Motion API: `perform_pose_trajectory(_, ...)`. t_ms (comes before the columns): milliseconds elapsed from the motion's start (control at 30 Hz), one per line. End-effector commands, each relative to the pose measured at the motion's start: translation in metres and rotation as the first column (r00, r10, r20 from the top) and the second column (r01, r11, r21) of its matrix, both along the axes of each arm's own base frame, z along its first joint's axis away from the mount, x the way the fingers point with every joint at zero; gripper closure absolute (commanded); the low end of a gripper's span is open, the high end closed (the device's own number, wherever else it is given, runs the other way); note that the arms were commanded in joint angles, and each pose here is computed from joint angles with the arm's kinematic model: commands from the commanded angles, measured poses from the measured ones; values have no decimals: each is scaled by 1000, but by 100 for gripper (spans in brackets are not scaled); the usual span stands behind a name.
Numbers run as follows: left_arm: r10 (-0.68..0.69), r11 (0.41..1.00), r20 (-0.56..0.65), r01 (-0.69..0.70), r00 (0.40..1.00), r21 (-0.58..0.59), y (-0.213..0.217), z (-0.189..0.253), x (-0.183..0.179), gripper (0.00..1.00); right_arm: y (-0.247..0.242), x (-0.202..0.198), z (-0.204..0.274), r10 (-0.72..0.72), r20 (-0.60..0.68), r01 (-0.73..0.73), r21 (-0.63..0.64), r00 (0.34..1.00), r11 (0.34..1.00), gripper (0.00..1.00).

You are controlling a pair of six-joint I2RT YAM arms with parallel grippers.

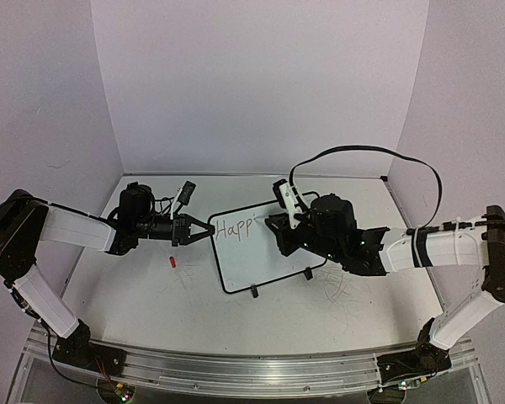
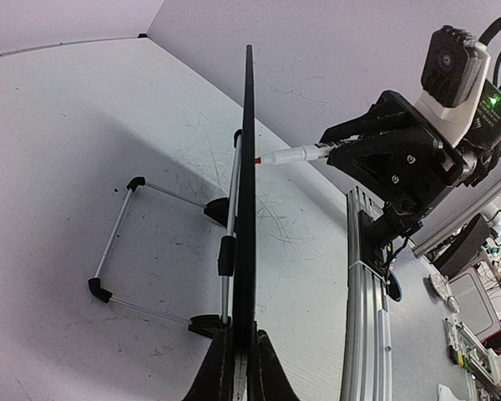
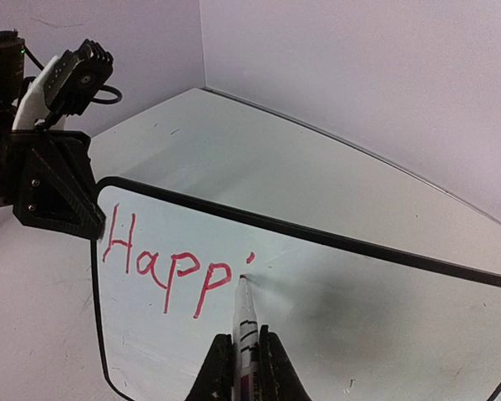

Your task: Write a sentence on the whiteboard

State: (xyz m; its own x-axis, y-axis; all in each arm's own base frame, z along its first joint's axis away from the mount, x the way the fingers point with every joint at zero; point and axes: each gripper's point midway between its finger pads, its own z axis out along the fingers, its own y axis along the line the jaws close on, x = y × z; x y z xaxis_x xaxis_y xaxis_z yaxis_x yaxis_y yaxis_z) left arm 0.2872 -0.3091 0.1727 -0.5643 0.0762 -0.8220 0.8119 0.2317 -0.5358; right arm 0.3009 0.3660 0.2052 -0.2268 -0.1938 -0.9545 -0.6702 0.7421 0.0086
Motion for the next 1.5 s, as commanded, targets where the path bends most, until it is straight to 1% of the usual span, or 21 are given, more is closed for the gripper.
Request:
perform_pose_trajectory(0,-33,999,24,33,999,-13,-3,12,-3,100,3,1,10,-5,14,4,33,1000,999,100)
perform_pose_trajectory(367,-33,999,26,34,999,-13,-3,13,-3,100,-1,8,4,-47,8,47,10,999,999,100)
perform_pose_trajectory(1233,-34,999,26,34,999,-15,-3,15,-3,100,-6,-7,-26,-33,-81,32,-18,996,999,100)
perform_pose_trajectory(1367,-35,999,24,35,999,-14,-4,13,-3,100,-6,-7,-22,-32,-76,32,-11,997,999,100)
perform_pose_trajectory(1467,-34,999,22,35,999,-13,-4,13,-2,100,-2,-7,-4,-14,-56,16,27,998,1000,100)
